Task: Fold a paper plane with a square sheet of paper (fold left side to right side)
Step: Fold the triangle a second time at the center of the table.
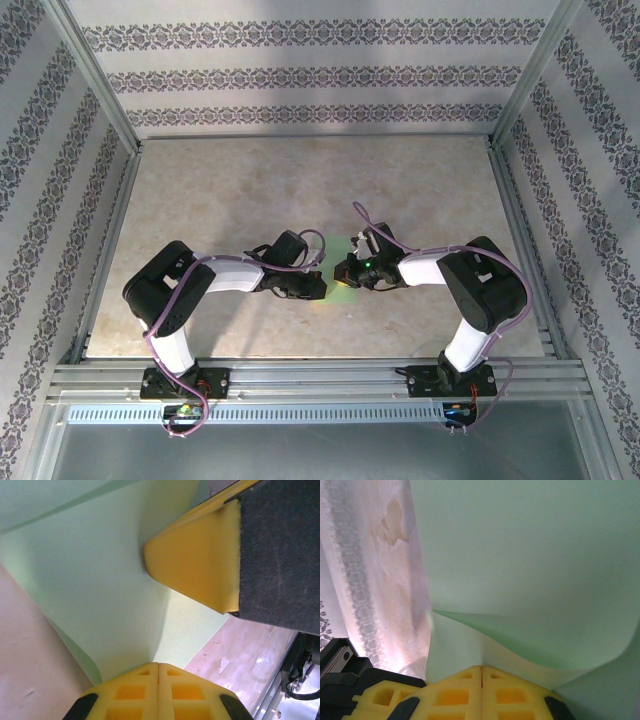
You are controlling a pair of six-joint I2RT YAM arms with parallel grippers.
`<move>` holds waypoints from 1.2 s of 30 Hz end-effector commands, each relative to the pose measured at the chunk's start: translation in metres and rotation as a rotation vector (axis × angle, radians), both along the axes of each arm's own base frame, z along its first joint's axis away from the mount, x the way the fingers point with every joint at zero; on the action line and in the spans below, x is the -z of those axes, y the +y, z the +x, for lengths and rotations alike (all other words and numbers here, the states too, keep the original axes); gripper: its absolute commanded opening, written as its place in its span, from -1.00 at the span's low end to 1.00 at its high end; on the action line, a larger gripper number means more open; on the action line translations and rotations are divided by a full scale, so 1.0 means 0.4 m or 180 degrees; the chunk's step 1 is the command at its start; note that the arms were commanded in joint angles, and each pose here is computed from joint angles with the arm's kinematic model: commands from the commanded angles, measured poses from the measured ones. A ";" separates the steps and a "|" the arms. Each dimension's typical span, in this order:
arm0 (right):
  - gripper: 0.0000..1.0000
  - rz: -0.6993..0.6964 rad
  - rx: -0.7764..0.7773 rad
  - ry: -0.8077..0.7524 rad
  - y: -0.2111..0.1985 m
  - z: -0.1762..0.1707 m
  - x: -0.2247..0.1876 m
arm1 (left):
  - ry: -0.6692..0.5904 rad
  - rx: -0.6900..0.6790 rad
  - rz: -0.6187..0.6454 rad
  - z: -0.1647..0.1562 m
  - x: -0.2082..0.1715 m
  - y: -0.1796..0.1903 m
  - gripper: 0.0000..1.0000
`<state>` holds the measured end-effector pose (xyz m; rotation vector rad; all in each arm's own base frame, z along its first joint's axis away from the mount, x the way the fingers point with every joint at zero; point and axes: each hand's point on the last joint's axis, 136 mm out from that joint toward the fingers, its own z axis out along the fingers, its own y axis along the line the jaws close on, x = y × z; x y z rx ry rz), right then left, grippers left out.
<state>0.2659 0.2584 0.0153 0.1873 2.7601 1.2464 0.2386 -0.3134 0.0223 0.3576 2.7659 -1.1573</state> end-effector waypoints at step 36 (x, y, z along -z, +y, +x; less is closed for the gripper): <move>-1.00 -0.0336 -0.0185 -0.0134 0.031 -0.033 0.016 | 0.0118 0.0140 0.0334 -0.047 0.081 0.030 -1.00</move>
